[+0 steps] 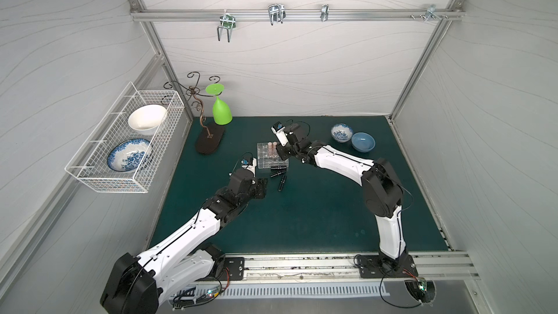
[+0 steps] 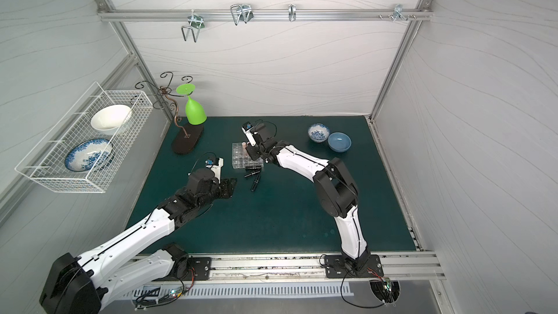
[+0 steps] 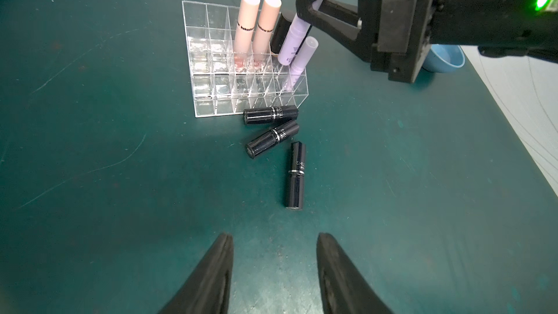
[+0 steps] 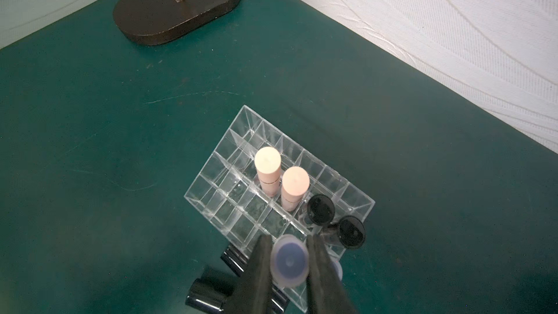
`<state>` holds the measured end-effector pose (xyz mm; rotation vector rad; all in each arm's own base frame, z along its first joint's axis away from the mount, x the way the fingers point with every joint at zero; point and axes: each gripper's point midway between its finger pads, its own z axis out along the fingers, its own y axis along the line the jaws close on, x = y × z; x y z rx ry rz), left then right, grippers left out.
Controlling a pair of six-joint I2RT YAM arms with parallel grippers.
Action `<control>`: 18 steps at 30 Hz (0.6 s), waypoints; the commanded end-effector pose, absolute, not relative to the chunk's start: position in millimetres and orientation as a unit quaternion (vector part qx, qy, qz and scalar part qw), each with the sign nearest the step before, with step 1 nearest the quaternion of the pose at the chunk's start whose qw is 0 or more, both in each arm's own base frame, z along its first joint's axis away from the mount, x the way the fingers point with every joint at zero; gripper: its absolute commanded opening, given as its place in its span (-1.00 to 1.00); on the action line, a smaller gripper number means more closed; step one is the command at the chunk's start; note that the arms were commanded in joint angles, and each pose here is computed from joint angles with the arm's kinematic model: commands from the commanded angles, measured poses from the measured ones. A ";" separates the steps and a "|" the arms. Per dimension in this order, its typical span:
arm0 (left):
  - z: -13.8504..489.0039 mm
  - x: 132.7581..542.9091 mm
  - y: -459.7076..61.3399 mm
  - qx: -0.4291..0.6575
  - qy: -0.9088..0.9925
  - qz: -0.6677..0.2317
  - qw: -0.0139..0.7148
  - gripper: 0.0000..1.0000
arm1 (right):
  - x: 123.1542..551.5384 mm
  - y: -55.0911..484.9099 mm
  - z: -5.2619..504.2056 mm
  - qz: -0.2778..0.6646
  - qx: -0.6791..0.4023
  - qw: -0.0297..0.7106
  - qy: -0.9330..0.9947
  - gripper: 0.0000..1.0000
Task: Arrange the lipsticks in the organizer
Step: Place the lipstick in the storage box.
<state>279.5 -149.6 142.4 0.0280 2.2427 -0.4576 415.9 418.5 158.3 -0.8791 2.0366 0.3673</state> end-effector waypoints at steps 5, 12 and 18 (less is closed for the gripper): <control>155.7 287.8 -154.6 0.010 0.879 -0.199 0.433 -0.01 | 426.8 422.0 146.0 0.138 -0.353 0.433 0.818 -0.68; 154.4 288.1 -155.6 0.011 0.880 -0.200 0.431 -0.02 | 431.4 421.2 134.8 0.132 -0.351 0.428 0.823 -0.68; 153.1 288.4 -156.4 0.011 0.881 -0.201 0.429 -0.03 | 437.8 417.6 128.8 0.126 -0.345 0.425 0.827 -0.68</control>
